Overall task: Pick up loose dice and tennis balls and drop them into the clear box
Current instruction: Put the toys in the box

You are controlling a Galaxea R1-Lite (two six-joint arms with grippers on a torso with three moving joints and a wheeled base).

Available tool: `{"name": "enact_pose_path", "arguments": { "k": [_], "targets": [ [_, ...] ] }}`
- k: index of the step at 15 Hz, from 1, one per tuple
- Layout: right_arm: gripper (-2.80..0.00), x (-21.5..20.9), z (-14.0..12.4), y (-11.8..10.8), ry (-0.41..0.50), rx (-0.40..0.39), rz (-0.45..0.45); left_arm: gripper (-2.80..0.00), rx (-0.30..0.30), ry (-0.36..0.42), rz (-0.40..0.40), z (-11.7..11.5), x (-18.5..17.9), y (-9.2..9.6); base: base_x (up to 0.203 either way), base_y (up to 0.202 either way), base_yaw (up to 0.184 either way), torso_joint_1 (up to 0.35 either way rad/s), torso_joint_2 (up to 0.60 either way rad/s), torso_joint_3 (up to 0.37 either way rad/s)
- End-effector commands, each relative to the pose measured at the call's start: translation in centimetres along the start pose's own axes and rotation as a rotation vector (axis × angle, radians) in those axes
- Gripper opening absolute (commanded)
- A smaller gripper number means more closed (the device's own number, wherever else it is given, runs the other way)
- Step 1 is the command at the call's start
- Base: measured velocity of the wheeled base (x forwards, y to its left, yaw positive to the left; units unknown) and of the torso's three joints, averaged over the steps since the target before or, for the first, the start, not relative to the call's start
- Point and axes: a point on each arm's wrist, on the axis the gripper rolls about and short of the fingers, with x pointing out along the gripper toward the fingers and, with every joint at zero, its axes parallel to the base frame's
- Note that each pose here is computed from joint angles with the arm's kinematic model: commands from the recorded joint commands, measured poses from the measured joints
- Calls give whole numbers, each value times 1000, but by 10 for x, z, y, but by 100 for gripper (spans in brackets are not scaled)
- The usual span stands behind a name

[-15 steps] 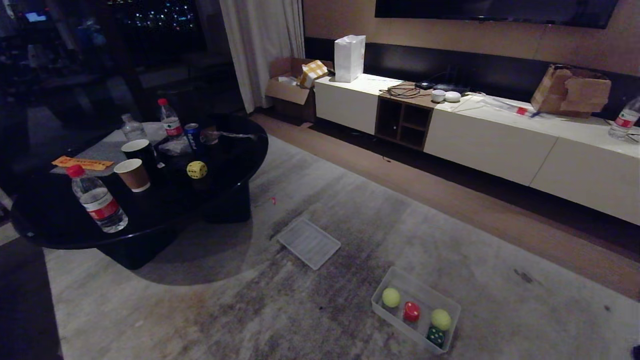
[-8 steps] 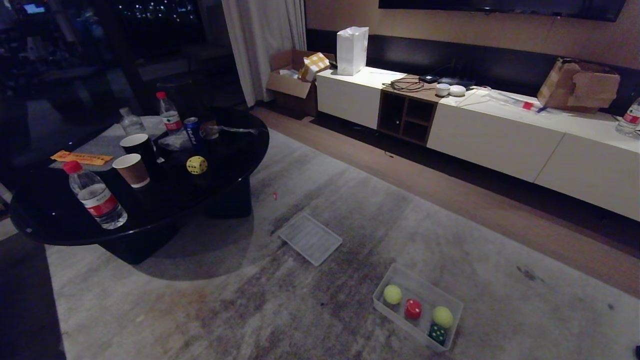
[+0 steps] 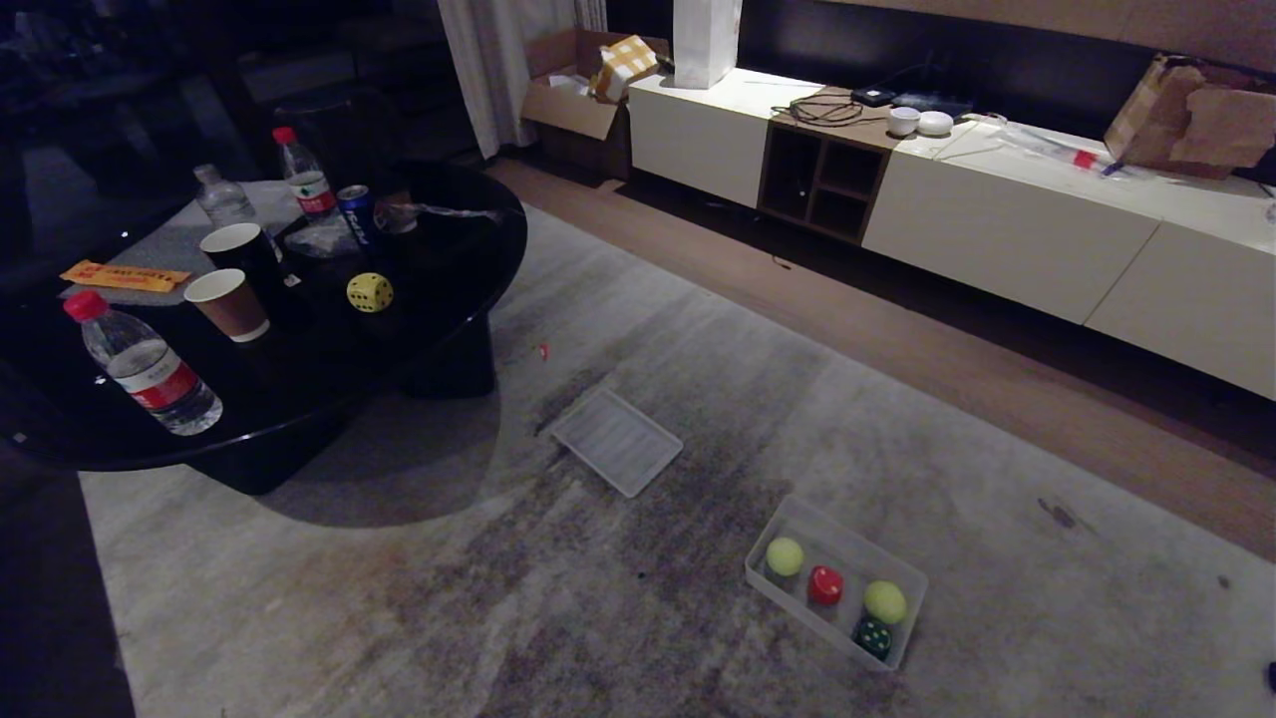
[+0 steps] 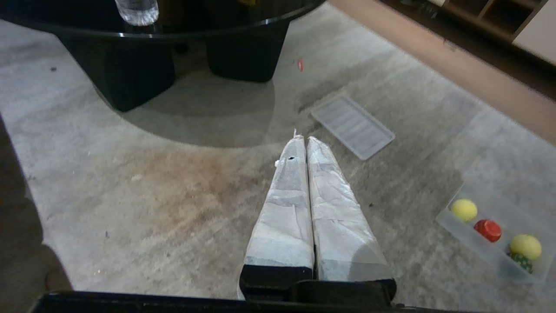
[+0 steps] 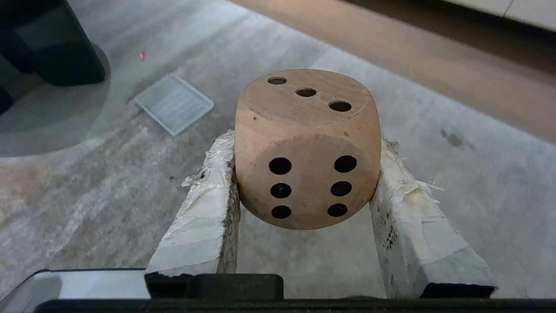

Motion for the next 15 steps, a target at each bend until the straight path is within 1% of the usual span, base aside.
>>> {"name": "enact_pose_path", "arguments": {
  "k": [1,15],
  "targets": [
    [-280,0,0,0,1,2,0,-280,0,2,1,0,0,0,0,0,0,-1,6,-201],
    [-280,0,0,0,1,5,0,-280,-2,2,1,0,0,0,0,0,0,2,3,-200]
  ]
}}
